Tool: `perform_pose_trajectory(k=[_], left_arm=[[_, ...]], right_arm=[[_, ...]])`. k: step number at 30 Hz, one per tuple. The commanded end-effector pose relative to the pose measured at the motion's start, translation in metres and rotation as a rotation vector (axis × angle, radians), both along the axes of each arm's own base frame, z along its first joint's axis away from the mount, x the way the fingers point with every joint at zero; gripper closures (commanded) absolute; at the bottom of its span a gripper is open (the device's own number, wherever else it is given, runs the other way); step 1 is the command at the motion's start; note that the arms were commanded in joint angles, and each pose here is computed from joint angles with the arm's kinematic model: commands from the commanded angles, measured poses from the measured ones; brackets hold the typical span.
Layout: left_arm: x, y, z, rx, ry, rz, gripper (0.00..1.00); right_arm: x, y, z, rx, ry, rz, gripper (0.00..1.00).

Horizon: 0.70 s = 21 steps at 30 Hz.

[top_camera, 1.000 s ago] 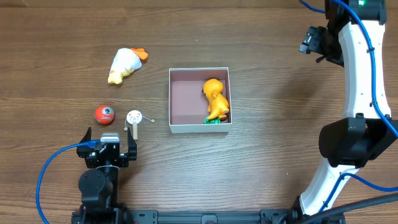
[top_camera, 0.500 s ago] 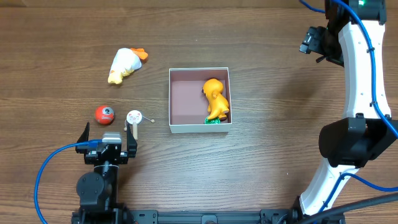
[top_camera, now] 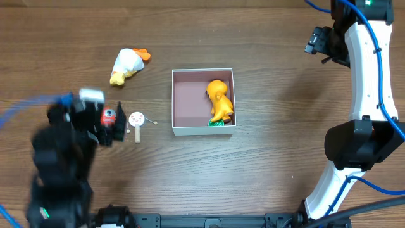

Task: Pack container
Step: 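Reach the left gripper to the plush chicken and grasp it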

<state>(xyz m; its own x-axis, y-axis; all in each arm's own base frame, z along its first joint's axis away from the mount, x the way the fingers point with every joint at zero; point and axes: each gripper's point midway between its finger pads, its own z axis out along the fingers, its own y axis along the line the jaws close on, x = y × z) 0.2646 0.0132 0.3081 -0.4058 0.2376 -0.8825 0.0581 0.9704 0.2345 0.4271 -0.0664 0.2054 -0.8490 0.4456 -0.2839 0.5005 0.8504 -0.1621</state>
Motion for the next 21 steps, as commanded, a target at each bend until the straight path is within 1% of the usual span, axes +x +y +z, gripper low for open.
perform_pose_trajectory(k=[1,2,4,7,8,10,16,19,21], left_arm=[[0.034,0.000,0.016,-0.020,0.231,-0.005,0.00],[0.039,0.000,0.013,-0.011,0.327,-0.014,0.00],[0.050,0.000,0.008,0.007,0.459,-0.042,0.00],[0.077,0.001,0.003,0.003,0.549,-0.048,0.00],[0.084,0.002,0.001,-0.001,0.560,-0.045,0.00],[0.115,-0.002,-0.013,-0.028,0.578,-0.062,0.00],[0.149,-0.001,-0.045,-0.042,0.610,-0.063,0.00],[0.159,-0.001,-0.053,-0.040,0.613,-0.064,0.00],[0.166,0.000,-0.059,-0.004,0.614,-0.092,0.00]], right_arm=[[0.002,-0.003,0.010,-0.012,-0.031,-0.006,0.00],[0.002,-0.003,0.010,-0.012,-0.031,-0.006,0.00],[0.002,-0.003,0.010,-0.012,-0.031,-0.006,0.00],[0.002,-0.003,0.010,-0.012,-0.031,-0.006,0.00],[0.002,-0.003,0.010,-0.012,-0.031,-0.006,0.00],[0.002,-0.003,0.010,-0.012,-0.031,-0.006,0.00],[0.002,-0.003,0.010,-0.012,-0.031,-0.006,0.00],[0.002,-0.003,0.010,-0.012,-0.031,-0.006,0.00],[0.002,-0.003,0.010,-0.012,-0.031,-0.006,0.00]])
